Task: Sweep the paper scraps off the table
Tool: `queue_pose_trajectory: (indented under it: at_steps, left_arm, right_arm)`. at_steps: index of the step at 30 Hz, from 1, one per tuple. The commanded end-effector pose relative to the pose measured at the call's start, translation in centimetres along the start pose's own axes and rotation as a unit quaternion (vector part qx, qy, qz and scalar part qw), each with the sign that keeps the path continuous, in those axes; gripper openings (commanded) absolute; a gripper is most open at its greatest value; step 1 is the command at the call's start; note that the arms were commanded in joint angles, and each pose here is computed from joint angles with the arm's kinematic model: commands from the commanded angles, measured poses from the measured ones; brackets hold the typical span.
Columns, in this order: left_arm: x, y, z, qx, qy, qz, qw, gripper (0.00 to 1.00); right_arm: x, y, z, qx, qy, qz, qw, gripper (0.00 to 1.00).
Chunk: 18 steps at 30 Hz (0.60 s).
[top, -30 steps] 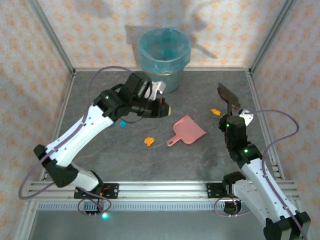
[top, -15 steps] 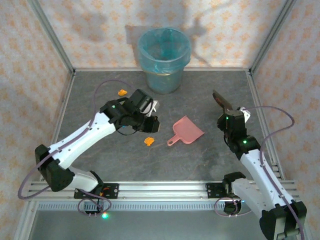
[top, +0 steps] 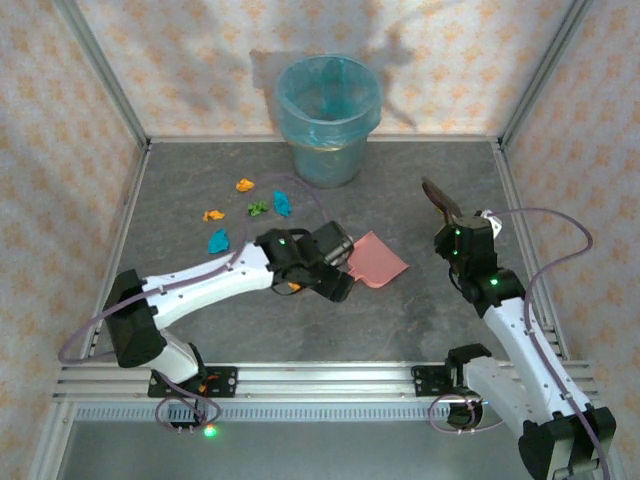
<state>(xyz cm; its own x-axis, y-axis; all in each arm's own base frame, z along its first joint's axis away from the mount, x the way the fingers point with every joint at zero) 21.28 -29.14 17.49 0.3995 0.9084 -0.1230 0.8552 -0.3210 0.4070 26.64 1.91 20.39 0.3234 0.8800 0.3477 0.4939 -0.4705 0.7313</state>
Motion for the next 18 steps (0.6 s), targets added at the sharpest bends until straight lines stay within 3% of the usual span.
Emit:
queue_pose_trajectory:
  at_steps: [1, 18]
  left_arm:
    - [0.3, 1.1, 2.0, -0.063, 0.075, 0.067, 0.993, 0.85]
    - [-1.5, -1.1, 8.7, -0.145, -0.002, 0.115, 0.983, 0.87]
  right_arm:
    - [0.8, 2.2, -1.1, -0.03, 0.014, 0.004, 0.999, 0.0]
    - [1.1, 1.9, -0.5, -0.018, 0.018, 0.005, 1.0, 0.0]
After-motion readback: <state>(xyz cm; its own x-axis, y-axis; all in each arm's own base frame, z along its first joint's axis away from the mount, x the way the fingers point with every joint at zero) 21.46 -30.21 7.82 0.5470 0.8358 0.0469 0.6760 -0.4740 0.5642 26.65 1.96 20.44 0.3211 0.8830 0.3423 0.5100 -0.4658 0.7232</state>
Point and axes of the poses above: each hand's point on the last joint's axis, 136 mm out from that joint toward the fingers, its own z axis out along the fingers, its own x axis along the line the jaws close on, y = z × x, the point moved 2 cm from there along -z, back along the fingers, and after that the axes turned 8 degrees about -z, right-handed, at the moved point
